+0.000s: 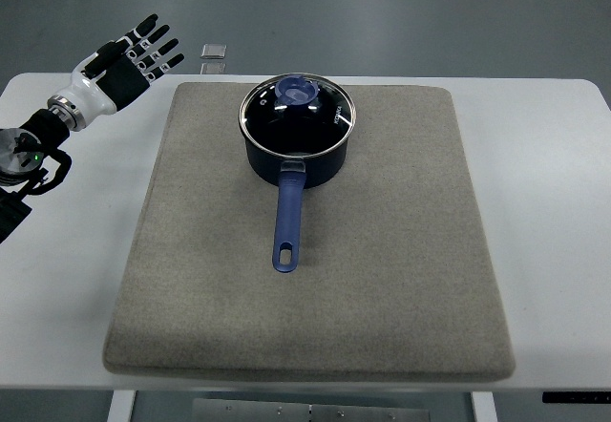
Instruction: Open pot lid and place left with left hand
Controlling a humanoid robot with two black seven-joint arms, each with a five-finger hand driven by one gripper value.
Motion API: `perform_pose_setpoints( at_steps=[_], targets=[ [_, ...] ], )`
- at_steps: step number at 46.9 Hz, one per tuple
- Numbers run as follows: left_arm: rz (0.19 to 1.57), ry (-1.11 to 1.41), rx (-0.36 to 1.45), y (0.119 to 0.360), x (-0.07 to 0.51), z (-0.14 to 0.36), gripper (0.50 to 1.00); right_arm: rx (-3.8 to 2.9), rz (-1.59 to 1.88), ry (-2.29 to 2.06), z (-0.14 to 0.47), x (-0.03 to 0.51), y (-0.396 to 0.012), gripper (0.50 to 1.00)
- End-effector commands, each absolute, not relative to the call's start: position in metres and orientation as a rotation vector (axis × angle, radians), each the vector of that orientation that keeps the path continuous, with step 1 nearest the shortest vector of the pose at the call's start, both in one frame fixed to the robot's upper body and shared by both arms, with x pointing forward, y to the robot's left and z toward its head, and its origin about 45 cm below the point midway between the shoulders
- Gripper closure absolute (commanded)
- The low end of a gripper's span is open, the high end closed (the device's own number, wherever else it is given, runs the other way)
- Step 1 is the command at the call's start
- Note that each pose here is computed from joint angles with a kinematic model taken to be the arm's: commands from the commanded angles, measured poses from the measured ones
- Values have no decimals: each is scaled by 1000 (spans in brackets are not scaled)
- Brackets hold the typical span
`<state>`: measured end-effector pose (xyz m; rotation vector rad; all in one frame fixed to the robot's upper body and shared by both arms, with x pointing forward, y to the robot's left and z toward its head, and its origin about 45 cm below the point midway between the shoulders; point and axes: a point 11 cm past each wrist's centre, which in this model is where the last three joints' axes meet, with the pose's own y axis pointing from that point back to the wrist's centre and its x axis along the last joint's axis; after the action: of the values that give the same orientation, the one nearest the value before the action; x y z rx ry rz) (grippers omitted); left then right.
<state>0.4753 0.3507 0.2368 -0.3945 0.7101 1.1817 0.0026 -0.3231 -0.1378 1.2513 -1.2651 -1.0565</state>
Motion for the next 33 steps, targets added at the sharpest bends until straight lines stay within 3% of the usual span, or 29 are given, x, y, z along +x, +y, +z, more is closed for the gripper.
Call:
perform_pose_setpoints(
  at_steps=[1, 33],
  targets=[
    [1181, 710, -394, 350, 475, 237, 508, 1252, -1056, -1263, -138, 3, -323, 583],
    [1147, 658, -396, 348, 483, 259, 510, 1251, -1058, -1266, -138, 3, -323, 583]
  ],
)
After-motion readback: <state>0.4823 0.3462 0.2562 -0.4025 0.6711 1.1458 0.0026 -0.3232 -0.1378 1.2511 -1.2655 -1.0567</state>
